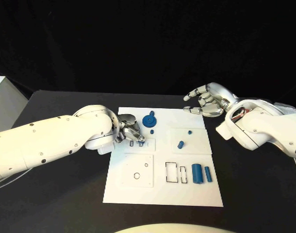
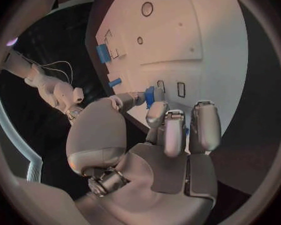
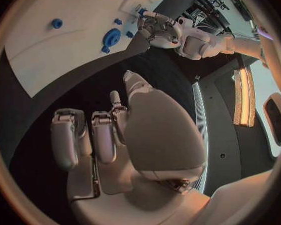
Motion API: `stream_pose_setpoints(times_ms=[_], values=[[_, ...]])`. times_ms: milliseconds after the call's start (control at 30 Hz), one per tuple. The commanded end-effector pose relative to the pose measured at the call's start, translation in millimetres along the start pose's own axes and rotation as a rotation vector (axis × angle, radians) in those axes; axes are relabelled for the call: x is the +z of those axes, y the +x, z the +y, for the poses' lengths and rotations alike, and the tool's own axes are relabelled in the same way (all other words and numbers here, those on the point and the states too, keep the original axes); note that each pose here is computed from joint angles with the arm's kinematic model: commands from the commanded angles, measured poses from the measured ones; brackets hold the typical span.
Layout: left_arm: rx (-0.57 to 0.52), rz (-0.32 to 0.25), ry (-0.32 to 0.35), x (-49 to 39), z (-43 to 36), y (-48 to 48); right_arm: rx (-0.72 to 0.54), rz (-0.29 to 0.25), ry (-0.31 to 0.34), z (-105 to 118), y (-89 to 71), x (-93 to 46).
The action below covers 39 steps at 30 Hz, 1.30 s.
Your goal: Assemble the parts on the task board
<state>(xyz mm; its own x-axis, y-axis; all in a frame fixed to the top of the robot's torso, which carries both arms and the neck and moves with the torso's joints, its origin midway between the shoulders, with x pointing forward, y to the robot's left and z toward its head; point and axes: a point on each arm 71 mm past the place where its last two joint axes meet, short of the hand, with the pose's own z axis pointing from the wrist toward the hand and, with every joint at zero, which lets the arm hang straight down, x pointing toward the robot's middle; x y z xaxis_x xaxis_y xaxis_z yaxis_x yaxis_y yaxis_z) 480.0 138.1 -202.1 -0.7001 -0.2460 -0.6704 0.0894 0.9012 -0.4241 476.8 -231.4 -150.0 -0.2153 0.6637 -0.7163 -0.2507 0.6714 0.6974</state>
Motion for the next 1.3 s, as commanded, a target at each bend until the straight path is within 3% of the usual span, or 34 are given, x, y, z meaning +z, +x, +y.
stream_pose_setpoints(times_ms=[33,1300], values=[[0.027,-0.016,0.008,0.3,-2.5,0.2,-0.009,0.016,-0.009,0.5,1.6,-0.2],[0.079,0.007,-0.011,3.3,1.4,6.2,-0.011,0.022,-0.005,0.1,2.1,-0.8]])
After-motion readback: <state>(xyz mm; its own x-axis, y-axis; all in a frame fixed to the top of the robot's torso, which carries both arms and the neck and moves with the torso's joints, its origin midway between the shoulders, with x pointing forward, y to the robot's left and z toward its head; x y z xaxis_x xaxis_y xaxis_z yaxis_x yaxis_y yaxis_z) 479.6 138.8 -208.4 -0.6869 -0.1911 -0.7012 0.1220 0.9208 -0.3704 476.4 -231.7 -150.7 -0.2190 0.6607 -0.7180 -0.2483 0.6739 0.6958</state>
